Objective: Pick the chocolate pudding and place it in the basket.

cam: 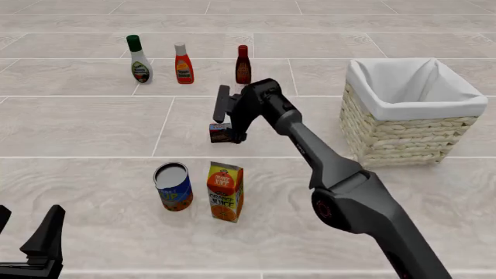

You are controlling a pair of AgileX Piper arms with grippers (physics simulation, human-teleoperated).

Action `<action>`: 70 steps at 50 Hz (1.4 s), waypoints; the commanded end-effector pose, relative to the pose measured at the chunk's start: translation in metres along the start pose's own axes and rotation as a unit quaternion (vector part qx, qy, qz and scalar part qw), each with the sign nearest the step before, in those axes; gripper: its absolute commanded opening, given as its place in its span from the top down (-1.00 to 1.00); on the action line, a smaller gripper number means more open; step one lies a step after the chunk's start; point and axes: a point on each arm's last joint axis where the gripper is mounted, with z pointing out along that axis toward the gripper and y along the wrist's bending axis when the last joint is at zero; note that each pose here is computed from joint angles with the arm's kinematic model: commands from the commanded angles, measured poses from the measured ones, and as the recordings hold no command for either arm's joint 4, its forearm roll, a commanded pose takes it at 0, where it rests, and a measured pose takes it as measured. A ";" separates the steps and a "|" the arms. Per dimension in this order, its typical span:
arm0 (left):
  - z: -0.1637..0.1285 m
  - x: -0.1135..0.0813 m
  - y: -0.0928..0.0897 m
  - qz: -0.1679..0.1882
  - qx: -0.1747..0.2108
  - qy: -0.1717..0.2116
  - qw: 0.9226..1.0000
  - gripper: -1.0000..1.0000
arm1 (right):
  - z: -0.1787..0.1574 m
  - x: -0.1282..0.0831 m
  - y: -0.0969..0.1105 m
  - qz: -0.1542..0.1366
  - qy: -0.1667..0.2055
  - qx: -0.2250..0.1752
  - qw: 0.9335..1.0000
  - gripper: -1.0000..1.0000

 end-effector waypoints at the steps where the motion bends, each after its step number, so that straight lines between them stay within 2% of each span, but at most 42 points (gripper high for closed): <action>1: 0.000 -0.001 0.000 0.000 0.004 0.000 1.000 -1.00 | 0.000 0.000 -0.001 -0.012 -0.004 0.006 1.000 -1.00; 17: 0.000 0.000 0.000 0.000 0.004 0.000 1.000 -1.00 | 0.003 -0.002 -0.003 -0.044 -0.015 0.024 0.999 -1.00; 46: 0.000 -0.001 0.000 0.000 0.004 0.000 1.000 -1.00 | 0.020 -0.007 0.014 -0.048 -0.015 0.009 0.999 -1.00; 70: 0.000 -0.001 0.000 0.000 0.004 0.000 1.000 -1.00 | 0.036 0.019 0.007 -0.039 -0.002 0.015 0.999 -1.00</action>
